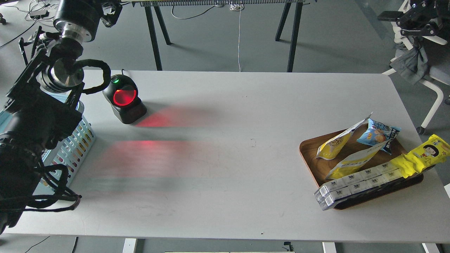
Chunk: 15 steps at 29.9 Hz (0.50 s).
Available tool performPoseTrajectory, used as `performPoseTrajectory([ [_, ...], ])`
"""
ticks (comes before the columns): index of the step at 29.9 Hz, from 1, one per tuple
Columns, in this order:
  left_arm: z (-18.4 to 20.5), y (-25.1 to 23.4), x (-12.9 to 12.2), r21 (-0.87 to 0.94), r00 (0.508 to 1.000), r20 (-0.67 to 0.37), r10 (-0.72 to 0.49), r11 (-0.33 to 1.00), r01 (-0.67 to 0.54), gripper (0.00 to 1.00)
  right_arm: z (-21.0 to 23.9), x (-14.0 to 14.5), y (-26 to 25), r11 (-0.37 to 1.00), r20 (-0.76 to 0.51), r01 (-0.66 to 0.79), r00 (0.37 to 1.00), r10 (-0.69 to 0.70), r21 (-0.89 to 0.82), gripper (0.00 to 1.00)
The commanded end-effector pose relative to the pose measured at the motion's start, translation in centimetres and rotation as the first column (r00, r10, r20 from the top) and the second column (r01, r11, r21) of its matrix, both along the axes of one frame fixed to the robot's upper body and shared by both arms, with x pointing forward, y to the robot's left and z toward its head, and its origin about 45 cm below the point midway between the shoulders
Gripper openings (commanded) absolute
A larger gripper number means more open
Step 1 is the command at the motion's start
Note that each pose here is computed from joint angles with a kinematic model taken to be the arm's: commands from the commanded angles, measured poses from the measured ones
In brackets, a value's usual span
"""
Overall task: Scan snack and place in basket
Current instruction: 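Reach the right gripper down to the yellow snack packet on the tray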
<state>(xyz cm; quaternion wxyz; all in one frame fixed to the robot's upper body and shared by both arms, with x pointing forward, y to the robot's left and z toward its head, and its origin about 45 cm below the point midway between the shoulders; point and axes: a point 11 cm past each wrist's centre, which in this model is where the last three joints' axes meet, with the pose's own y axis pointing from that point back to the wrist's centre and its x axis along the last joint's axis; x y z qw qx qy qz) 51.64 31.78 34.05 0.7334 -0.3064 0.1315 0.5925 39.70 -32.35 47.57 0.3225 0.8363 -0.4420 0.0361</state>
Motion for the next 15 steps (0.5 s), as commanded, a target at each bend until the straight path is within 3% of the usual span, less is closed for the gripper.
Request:
performPoseTrajectory([
  [1, 0.1, 0.1, 0.0, 0.002, 1.000, 0.002, 0.002, 1.000, -0.002, 1.00, -2.3, -1.4, -0.1, 0.984, -0.087, 0.020, 0.996, -0.036, -0.175, 0.99],
  [8, 0.1, 0.3, 0.0, 0.006, 1.000, 0.000, 0.004, 1.000, -0.004, 1.00, -6.9, -3.0, -1.0, 0.916, -0.202, 0.105, 0.960, -0.195, -0.386, 0.99],
  [15, -0.1, 0.1, 0.0, 0.008, 1.000, -0.003, 0.001, 1.000, -0.001, 1.00, -11.2, -3.7, 0.4, 0.920, -0.333, 0.201, 0.889, -0.316, -0.337, 0.99],
])
